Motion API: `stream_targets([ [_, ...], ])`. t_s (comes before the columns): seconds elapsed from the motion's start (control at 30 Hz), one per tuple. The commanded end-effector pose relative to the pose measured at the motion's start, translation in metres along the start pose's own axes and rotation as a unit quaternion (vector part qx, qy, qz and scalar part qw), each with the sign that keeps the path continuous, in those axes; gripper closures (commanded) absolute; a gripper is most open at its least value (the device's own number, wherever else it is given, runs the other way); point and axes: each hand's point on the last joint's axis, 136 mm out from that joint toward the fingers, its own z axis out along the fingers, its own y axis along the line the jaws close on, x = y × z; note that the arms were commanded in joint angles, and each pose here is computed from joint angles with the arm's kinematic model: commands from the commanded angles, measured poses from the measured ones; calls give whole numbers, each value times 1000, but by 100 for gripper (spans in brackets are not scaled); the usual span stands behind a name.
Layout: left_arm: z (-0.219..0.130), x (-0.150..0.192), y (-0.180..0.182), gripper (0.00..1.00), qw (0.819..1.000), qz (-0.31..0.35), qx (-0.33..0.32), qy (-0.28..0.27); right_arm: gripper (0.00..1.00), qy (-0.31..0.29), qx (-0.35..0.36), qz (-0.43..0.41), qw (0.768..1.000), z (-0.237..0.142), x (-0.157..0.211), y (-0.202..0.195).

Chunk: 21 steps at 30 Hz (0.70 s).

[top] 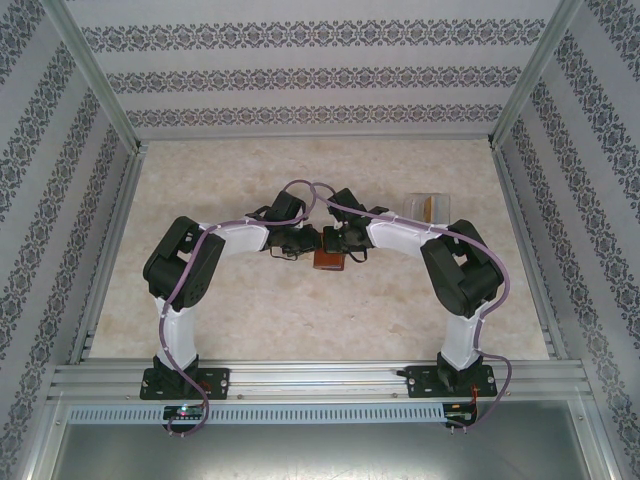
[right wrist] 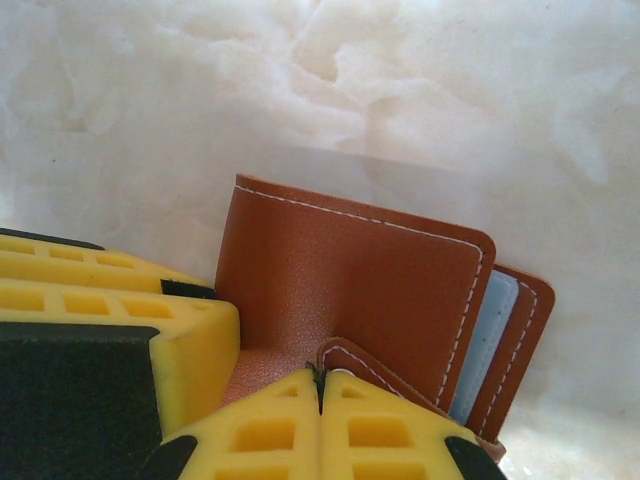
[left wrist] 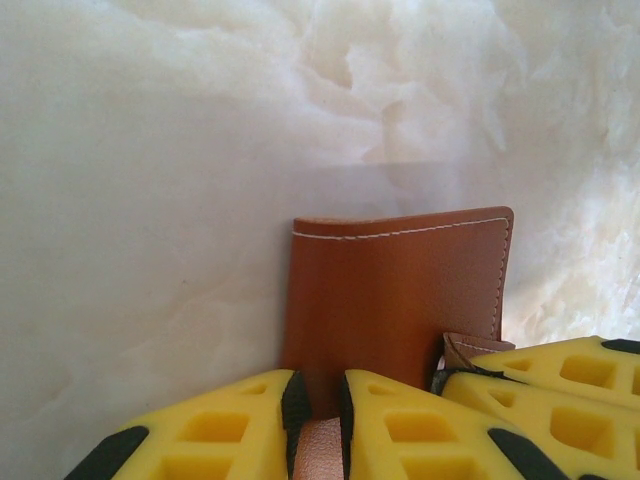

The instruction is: Put the credit cards into the card holder

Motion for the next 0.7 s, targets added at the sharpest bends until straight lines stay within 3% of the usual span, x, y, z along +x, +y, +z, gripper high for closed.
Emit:
stream_targets([
  [0.0, 22, 55, 41, 78, 993, -30, -71, 89, 100, 78, 11, -8, 997, 27, 46, -14],
  [0.37, 18, 50, 39, 77, 994, -33, -67, 75, 100, 95, 52, -42, 993, 42, 73, -28],
  [0.67, 17, 44, 29, 77, 996, -33, -47, 70, 100, 113, 108, -8, 988, 55, 101, -55],
])
